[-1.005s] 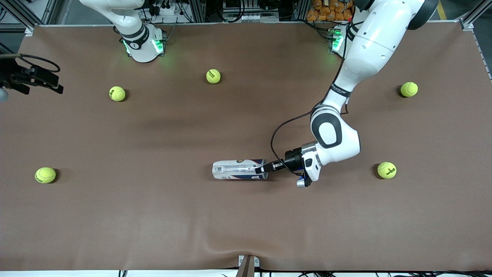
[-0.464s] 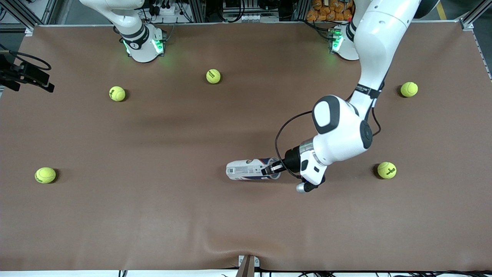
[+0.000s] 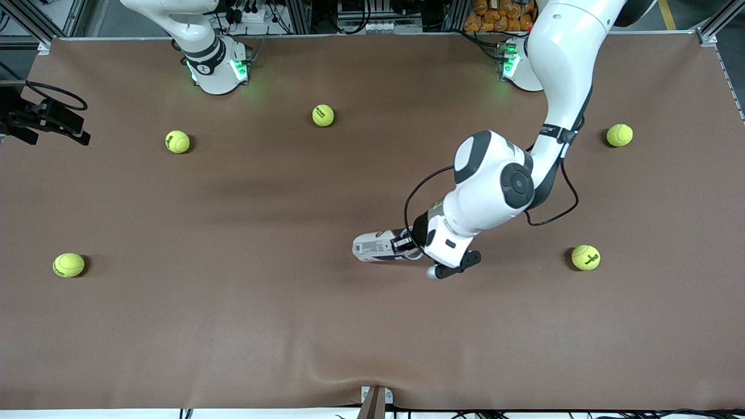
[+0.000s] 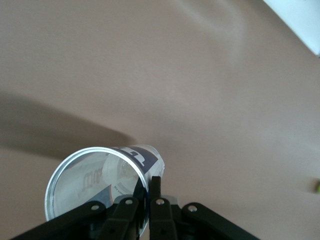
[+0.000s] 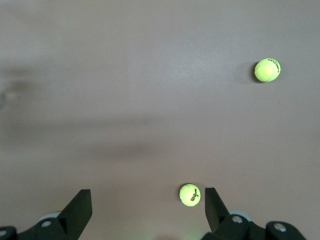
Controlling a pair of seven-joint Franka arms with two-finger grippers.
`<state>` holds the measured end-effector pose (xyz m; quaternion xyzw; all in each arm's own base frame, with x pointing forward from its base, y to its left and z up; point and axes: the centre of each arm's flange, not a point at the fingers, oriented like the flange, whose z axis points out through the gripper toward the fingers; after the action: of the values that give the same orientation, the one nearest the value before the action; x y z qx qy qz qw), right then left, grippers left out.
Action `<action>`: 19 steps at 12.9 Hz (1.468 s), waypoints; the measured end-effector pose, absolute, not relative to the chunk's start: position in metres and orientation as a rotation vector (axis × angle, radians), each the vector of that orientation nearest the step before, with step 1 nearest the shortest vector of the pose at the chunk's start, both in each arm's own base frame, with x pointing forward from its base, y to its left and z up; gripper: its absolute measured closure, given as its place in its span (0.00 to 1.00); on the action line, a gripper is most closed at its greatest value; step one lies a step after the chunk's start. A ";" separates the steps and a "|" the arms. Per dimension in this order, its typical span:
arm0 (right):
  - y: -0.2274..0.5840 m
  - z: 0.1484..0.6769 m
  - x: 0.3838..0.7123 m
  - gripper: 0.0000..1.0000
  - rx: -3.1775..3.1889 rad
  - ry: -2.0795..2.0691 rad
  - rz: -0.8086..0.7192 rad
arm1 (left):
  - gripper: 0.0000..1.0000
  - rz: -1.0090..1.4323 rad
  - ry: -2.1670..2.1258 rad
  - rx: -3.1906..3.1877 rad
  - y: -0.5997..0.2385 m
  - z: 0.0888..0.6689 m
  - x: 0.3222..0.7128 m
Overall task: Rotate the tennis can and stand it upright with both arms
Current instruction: 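Lift and rotate the can upright with the left gripper, then set the can upright on the table and open the left gripper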
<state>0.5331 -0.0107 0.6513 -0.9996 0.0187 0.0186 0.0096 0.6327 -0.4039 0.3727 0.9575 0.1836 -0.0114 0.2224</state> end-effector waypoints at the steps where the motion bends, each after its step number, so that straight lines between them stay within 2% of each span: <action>1: -0.011 0.651 0.533 0.00 -3.121 0.058 0.058 | 0.95 -0.024 0.490 2.686 -0.407 0.379 0.630; 6: -0.012 0.653 0.536 0.00 -3.122 0.064 0.016 | 0.95 0.034 0.331 2.874 -0.431 0.390 0.607; 16: -0.018 0.647 0.537 0.00 -3.121 0.080 0.045 | 0.95 0.260 -0.038 3.064 -0.550 0.380 0.504; 19: -0.033 0.647 0.537 0.00 -3.117 0.121 0.043 | 0.95 0.400 -0.171 3.101 -0.574 0.364 0.484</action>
<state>0.5367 -0.0329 0.6471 -0.9991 0.0388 0.0139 0.0108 0.4839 -0.5742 0.3643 0.9903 -0.0545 0.1277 0.0052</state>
